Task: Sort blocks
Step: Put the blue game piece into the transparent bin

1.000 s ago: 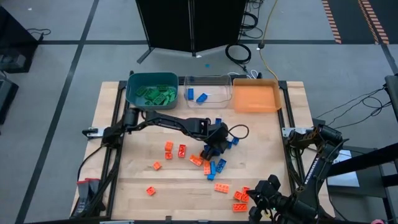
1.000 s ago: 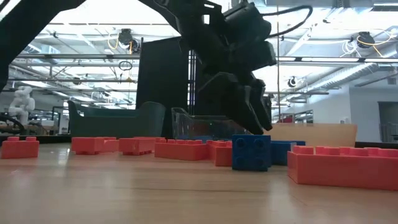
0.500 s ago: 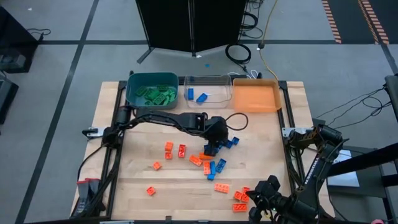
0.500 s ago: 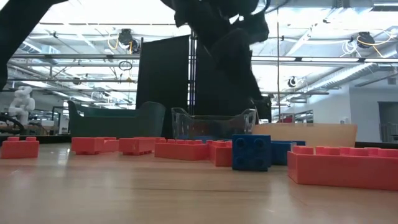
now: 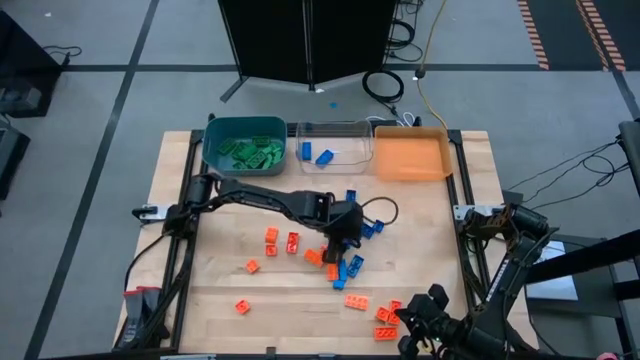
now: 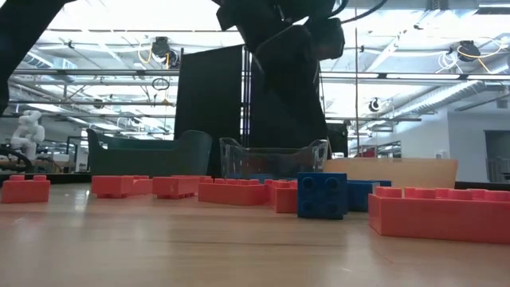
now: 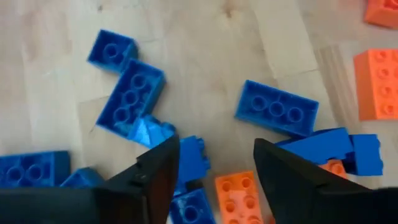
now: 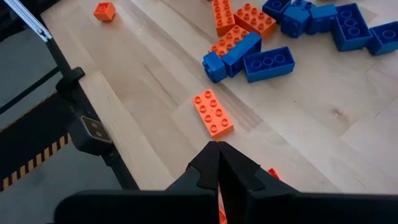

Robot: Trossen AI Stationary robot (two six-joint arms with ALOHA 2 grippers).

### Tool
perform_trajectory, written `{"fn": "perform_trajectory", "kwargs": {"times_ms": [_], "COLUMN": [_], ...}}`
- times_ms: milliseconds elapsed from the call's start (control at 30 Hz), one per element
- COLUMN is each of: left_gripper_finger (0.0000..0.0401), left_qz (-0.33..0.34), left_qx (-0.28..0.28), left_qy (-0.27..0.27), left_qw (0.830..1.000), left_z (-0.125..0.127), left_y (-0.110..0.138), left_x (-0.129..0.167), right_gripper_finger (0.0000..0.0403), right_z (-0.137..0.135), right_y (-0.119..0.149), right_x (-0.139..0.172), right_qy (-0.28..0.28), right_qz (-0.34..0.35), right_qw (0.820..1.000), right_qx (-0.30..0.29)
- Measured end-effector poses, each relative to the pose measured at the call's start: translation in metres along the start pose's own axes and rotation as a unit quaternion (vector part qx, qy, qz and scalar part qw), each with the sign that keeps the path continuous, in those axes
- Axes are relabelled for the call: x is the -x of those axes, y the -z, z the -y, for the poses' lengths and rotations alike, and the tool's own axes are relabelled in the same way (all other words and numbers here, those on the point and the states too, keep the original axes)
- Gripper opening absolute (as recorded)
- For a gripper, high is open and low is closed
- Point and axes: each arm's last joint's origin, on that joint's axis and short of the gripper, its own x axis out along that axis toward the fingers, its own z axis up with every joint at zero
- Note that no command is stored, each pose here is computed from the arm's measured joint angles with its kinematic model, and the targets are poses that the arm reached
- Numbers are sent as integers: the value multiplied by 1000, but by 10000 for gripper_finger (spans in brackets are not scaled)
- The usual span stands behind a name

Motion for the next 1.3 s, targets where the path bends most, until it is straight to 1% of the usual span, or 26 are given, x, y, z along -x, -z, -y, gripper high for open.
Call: {"fn": "perform_trajectory", "kwargs": {"times_ms": [100,200,267,400,567,633,767,900,1100,1200,1300], "left_gripper_finger": [237,250,253,254,254,254,252,237,201,178,145], "left_qz": [-1,-6,-15,-16,-19,-29,-16,-13,-29,-43,-46], "left_qx": [-24,-21,-8,-1,28,29,20,11,14,17,17], "left_qy": [-21,-26,-33,-45,-46,-43,-40,-45,-44,-46,-48], "left_qw": [1000,999,999,999,998,998,999,999,998,998,998], "left_z": [7,6,2,-4,-8,-8,-1,5,4,4,4], "left_y": [0,6,12,21,28,30,27,26,32,35,33], "left_x": [-3,-8,-11,-19,-27,-29,-33,-39,-52,-53,-49], "right_gripper_finger": [0,0,0,0,0,0,0,0,0,0,0], "right_z": [0,0,0,0,0,-1,-1,-1,-2,-2,-2], "right_y": [1,1,1,1,1,1,1,1,1,1,1], "right_x": [0,0,0,0,0,0,0,0,0,0,0], "right_qy": [1,1,1,1,1,0,-2,-4,-5,-7,-7], "right_qz": [-8,-8,-8,-8,-9,-9,-10,-10,-10,-11,-11], "right_qw": [1000,1000,1000,1000,1000,1000,1000,1000,1000,1000,1000], "right_qx": [-1,-1,-1,-1,-1,-2,-4,-6,-7,-8,-9]}}
